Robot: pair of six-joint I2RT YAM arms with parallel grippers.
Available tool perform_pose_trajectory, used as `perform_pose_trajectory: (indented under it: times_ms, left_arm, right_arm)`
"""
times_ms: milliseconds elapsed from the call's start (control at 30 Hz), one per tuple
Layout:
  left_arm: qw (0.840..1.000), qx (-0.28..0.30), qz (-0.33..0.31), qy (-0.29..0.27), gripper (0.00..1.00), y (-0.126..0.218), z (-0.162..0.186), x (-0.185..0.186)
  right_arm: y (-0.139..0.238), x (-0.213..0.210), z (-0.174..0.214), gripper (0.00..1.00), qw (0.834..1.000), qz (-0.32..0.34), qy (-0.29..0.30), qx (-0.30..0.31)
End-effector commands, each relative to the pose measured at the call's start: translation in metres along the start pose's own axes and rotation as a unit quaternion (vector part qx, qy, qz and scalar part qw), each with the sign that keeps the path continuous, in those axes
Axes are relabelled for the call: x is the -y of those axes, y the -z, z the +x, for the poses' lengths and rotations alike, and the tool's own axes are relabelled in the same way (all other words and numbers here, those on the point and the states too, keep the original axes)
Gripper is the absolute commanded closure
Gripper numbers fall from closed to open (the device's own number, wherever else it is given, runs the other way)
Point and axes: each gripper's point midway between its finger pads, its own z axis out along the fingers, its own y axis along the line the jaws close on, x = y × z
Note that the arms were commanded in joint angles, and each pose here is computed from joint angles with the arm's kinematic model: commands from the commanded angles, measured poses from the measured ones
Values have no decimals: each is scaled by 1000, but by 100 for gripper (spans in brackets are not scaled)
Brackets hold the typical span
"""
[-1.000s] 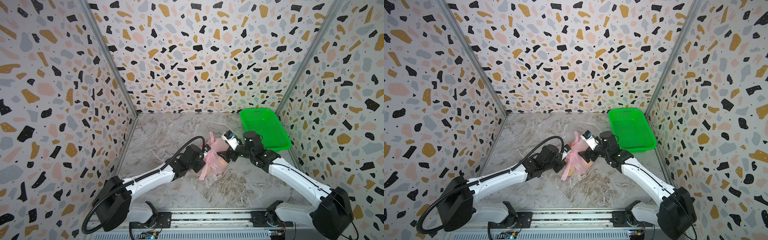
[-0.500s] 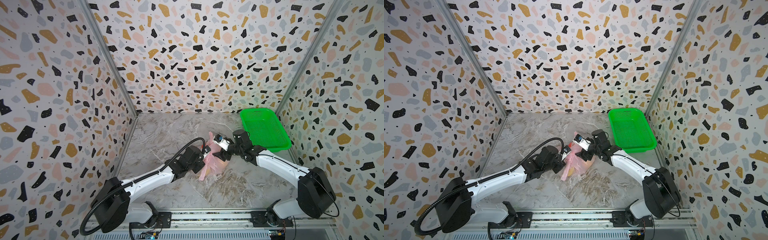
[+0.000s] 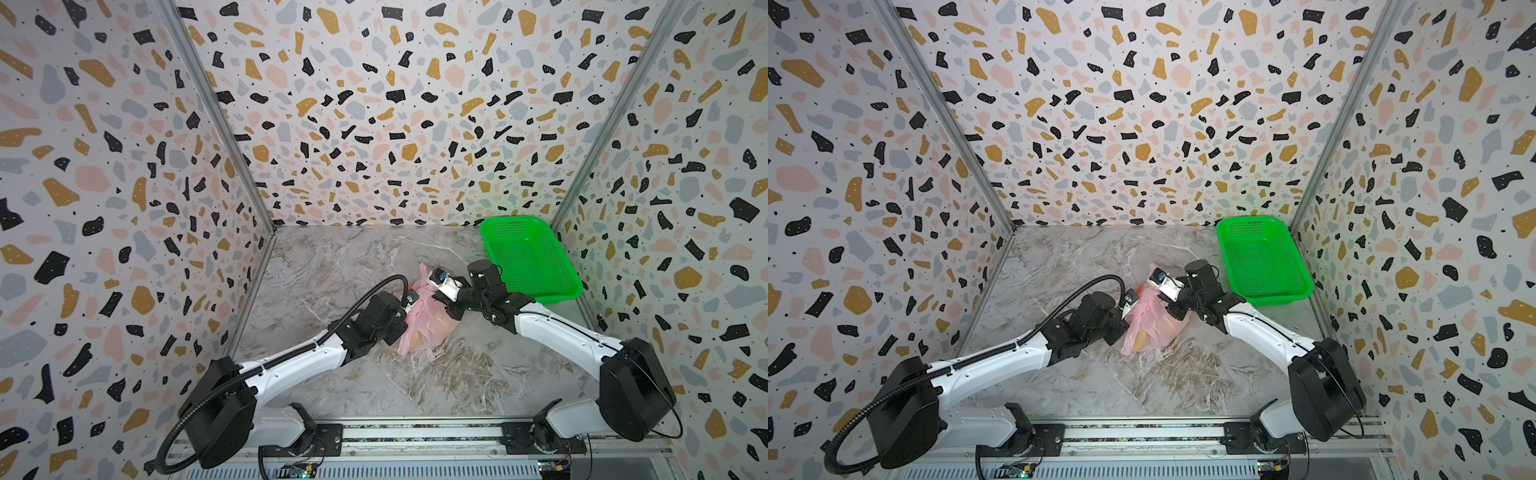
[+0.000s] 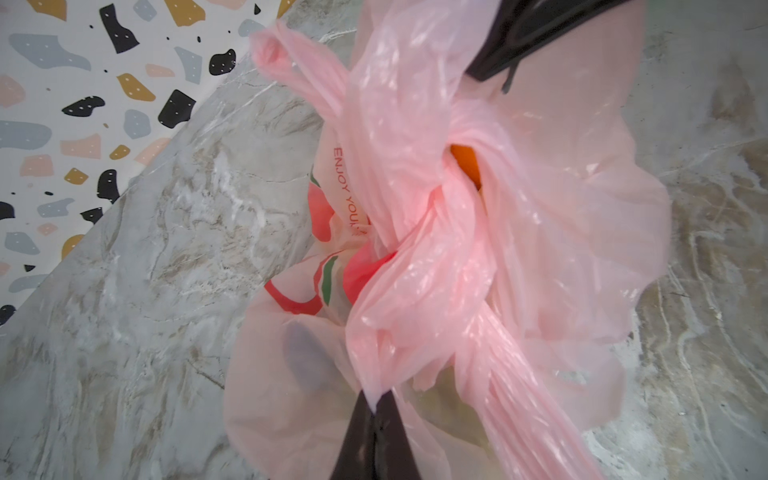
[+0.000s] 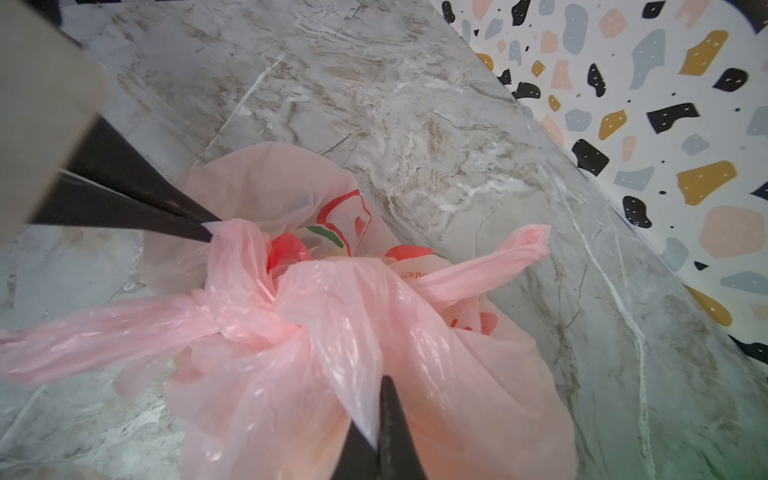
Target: Untie the knot of the plastic bag and take out the fruit
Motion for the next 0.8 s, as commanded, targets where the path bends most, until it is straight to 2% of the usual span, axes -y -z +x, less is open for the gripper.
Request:
perform_pose_trajectory:
  times_ms: [0, 133, 333, 767]
  left_arm:
    - [999, 19, -33, 27, 100, 4, -6, -12]
    - [998, 25, -40, 43, 100, 7, -8, -16]
    - [995, 51, -47, 73, 100, 13, -14, -25]
    - [990, 72, -54, 113, 100, 27, -19, -49]
  right_arm:
    - [16, 2, -5, 100, 999, 27, -39, 12]
    - [27, 3, 5, 100, 995, 55, -82, 14]
    - [34, 12, 25, 100, 987, 96, -123, -22]
    - [62, 31, 66, 100, 957, 156, -243, -38]
